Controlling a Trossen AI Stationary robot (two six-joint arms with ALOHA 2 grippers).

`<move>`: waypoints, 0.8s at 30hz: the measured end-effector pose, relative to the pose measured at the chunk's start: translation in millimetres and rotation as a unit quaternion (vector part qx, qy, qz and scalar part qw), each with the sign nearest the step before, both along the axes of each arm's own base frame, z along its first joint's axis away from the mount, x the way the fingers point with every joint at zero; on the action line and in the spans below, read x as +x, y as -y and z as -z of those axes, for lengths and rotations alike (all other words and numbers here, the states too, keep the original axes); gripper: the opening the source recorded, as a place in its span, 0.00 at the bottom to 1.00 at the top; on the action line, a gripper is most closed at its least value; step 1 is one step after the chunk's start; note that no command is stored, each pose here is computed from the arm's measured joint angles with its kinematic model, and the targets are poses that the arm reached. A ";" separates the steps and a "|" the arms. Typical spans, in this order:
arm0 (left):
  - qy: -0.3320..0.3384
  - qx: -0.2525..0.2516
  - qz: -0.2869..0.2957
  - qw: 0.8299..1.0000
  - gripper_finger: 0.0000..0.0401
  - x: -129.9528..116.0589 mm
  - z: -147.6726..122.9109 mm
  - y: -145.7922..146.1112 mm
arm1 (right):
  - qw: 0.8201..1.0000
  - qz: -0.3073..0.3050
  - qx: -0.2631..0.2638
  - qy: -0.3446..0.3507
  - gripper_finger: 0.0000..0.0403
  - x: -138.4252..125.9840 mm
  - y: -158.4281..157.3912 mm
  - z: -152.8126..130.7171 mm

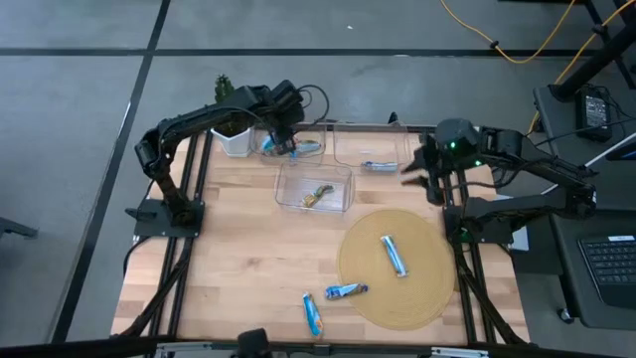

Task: Pick and place Granola Bars by type
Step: Put the yellow granola bar into the bottom transparent bin

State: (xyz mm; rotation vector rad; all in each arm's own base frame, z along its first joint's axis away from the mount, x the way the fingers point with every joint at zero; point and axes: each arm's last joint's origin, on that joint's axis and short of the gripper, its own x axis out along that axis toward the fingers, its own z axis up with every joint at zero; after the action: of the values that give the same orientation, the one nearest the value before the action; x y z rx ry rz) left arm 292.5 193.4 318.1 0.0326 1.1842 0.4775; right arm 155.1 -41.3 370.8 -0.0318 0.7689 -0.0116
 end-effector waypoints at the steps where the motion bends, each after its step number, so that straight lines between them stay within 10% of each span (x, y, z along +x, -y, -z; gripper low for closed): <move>1: 0.011 0.005 0.005 1.000 0.33 3.8 -6.4 3.8 | 1.000 -0.008 0.017 -0.013 0.35 -1.2 -4.0 2.0; 16: 0.123 0.092 0.079 0.985 0.32 46.5 -56.2 60.8 | 0.980 0.037 0.119 -0.156 0.35 6.1 -40.7 55.5; 24: 0.125 0.086 0.083 0.985 0.32 47.8 -56.7 68.4 | 0.937 0.113 0.258 -0.209 0.36 16.8 -51.1 113.7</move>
State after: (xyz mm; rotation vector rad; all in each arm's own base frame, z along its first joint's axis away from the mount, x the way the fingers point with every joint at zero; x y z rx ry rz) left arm 340.3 125.0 374.8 0.2135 0.8837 0.4224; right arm 172.0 9.8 257.0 0.5709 1.1790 -0.0211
